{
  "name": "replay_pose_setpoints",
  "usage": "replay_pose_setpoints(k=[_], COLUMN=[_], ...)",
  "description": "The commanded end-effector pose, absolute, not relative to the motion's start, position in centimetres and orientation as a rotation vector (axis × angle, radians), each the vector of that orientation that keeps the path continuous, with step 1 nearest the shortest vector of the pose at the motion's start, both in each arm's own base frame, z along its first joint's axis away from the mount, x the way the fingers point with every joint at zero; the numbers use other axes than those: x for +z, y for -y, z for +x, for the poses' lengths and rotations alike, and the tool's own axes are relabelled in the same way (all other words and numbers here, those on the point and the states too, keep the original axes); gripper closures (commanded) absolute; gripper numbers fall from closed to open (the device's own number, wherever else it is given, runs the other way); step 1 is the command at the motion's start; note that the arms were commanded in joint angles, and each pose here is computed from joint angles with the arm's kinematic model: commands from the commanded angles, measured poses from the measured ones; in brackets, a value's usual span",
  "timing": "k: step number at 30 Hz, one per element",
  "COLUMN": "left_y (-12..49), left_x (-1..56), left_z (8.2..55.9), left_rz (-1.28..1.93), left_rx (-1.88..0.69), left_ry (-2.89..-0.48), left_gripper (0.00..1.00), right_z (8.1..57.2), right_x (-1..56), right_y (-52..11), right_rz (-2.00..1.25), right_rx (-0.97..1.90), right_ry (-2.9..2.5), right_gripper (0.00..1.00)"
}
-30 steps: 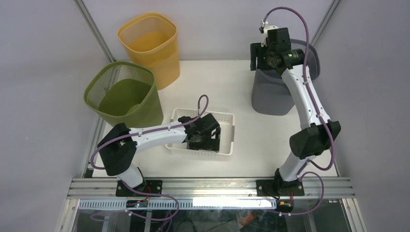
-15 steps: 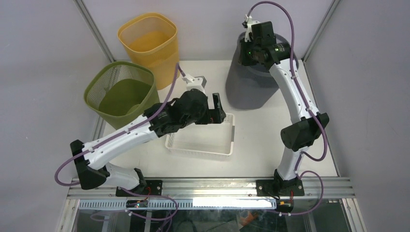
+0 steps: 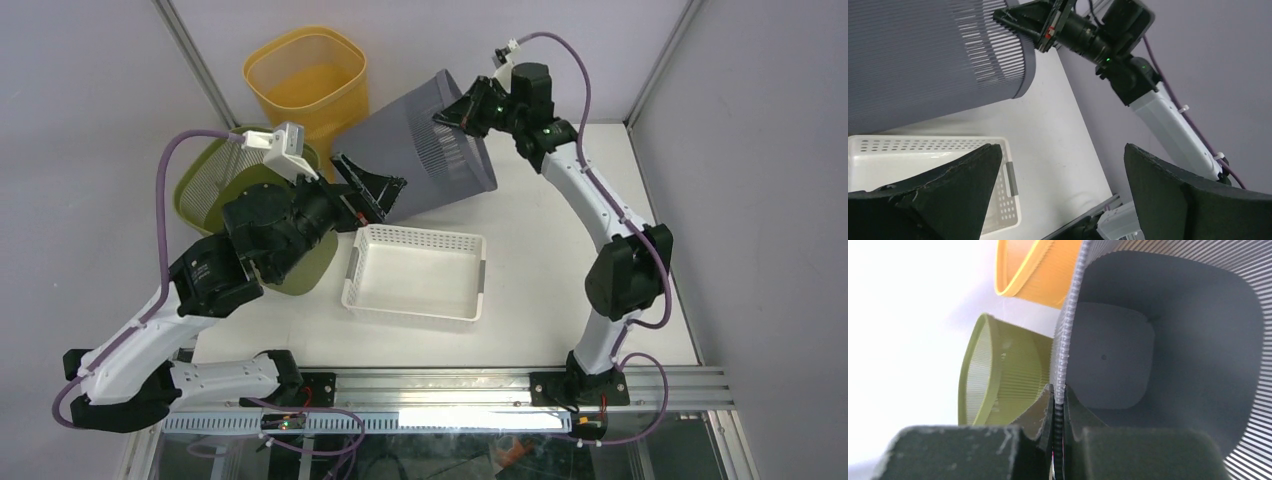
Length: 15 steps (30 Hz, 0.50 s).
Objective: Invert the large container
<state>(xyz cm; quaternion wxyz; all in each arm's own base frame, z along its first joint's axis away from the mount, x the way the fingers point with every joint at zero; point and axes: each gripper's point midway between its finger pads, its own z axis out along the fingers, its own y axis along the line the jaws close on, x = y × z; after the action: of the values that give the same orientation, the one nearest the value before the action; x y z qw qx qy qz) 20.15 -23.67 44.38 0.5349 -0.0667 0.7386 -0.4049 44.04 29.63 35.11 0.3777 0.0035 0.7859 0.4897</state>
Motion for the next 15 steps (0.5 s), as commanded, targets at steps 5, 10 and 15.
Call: replay_pose_setpoints(k=[5,10,15], left_y=[25.1,27.1,29.8], left_x=[43.2,40.0,37.8], left_z=[21.5,22.7,24.6], left_rz=[-0.137,-0.076,-0.024], left_rx=[-0.908,-0.849,-0.847], left_ry=[-1.778,-1.872,-1.966], left_gripper=[0.01,0.01,0.01], right_z=[44.2,43.6,42.3], right_x=[39.9,35.1,30.4], right_y=[-25.7,-22.1,-19.0], right_rz=[0.246,0.328,0.337], right_rx=[1.583,1.448,1.162], right_ry=[-1.644,-1.738,-1.907], right_gripper=[1.00,1.00,0.74])
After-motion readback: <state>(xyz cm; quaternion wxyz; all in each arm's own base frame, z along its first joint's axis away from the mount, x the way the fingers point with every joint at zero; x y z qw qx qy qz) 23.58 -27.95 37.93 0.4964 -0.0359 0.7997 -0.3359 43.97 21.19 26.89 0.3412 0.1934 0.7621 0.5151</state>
